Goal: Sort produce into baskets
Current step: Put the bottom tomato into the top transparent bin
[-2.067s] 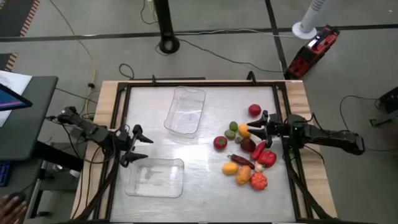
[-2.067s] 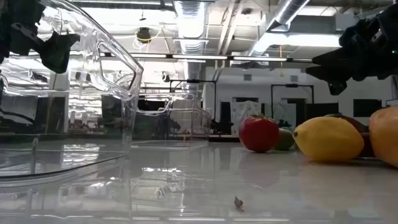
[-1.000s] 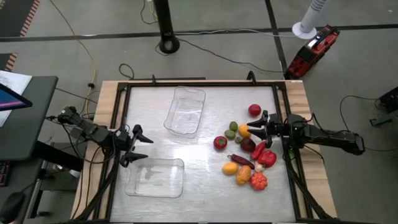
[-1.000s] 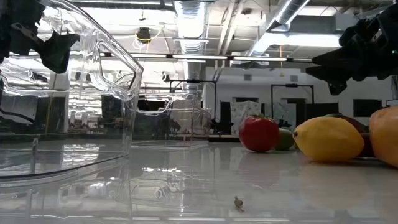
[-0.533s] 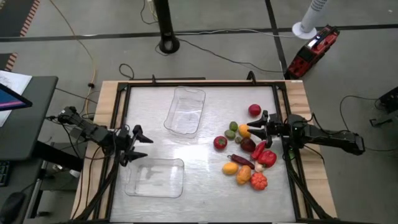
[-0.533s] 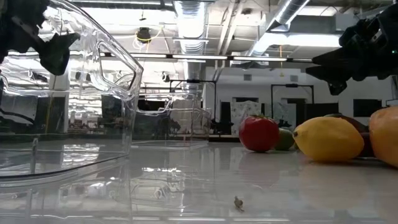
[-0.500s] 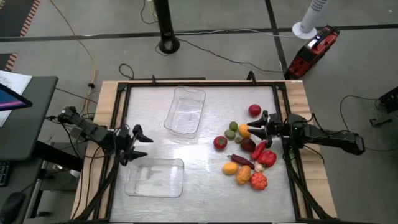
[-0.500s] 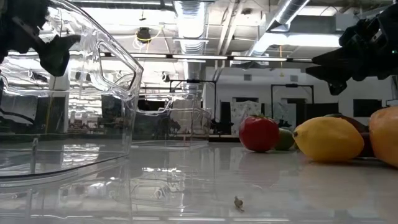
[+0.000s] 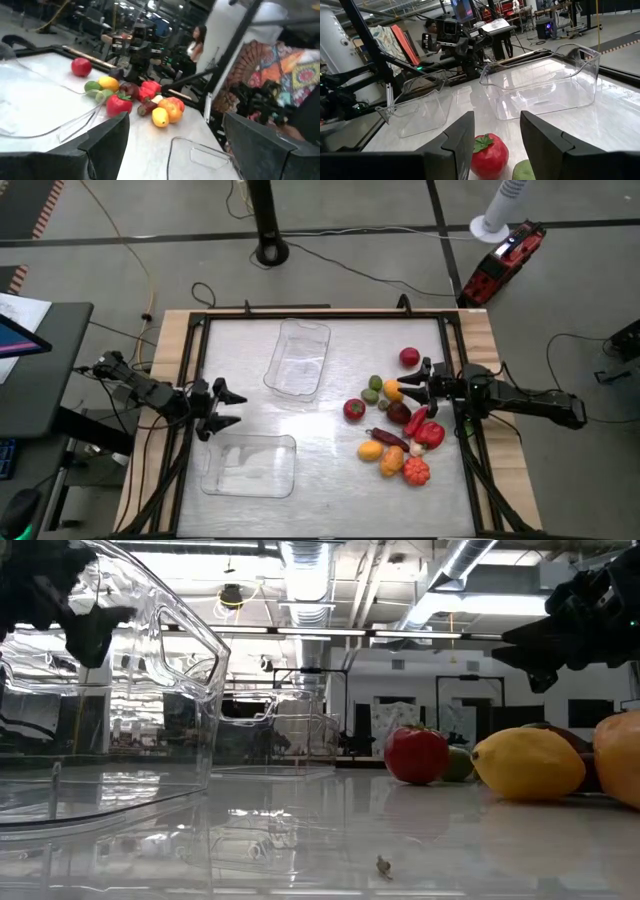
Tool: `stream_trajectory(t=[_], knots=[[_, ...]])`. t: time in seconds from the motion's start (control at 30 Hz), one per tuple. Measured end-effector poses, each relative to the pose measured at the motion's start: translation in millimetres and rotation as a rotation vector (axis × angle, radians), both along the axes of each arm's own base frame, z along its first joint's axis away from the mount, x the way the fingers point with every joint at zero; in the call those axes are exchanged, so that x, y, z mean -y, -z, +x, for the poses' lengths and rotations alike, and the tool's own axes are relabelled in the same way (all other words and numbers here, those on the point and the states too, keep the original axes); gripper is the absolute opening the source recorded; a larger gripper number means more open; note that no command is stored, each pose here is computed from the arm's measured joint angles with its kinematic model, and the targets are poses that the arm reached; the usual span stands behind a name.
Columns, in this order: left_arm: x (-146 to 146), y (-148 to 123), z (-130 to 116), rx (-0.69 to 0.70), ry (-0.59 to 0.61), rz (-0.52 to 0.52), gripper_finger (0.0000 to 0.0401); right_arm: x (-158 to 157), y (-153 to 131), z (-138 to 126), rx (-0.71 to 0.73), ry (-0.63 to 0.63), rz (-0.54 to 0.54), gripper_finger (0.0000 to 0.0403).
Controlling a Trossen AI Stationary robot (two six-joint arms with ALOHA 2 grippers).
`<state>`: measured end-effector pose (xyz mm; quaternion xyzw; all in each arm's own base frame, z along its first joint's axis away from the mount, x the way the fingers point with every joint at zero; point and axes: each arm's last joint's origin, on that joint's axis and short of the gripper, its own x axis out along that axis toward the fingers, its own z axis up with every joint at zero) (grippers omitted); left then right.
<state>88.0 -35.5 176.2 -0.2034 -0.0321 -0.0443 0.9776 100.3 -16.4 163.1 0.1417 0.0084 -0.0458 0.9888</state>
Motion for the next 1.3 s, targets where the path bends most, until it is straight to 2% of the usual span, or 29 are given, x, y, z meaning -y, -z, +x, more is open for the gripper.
stream_trajectory(t=[0.13,0.17,0.2,0.27,0.4,0.57,0.73,0.87,1.03,1.17,1.3], knots=[[6,-10,-3,0.152,0.209,0.24,0.0307,1,0,0,-0.009,0.033,-0.088,0.0185],[7,-12,-3,0.185,0.24,0.261,0.0307,1,0,0,-0.011,0.039,-0.11,0.0185],[7,-14,-4,0.209,0.237,0.257,0.0306,1,0,0,-0.011,0.041,-0.121,0.0185],[4,-16,-3,0.207,0.152,0.219,0.0304,1,0,0,-0.006,0.042,-0.098,0.0185],[2,-10,4,0.112,0.056,0.196,0.0292,2,-2,0,0.026,0.059,0.073,0.0185],[2,-11,13,0.016,0.03,0.108,0.0273,4,-6,-1,0.078,0.112,0.128,0.0185],[2,-29,28,-0.073,-0.067,0.112,0.0255,3,-13,-1,0.157,0.098,0.141,0.0185],[2,-51,49,-0.16,-0.119,0.169,0.0246,4,-16,-1,0.19,0.108,0.14,0.0185],[-5,-68,88,-0.325,-0.218,0.22,0.0246,4,-16,-1,0.191,0.115,0.14,0.0185],[-15,-73,127,-0.411,-0.183,0.258,0.0254,5,-16,1,0.178,0.138,0.133,0.0195],[-28,-75,168,-0.481,-0.134,0.305,0.0268,5,-14,3,0.152,0.141,0.097,0.0223]])
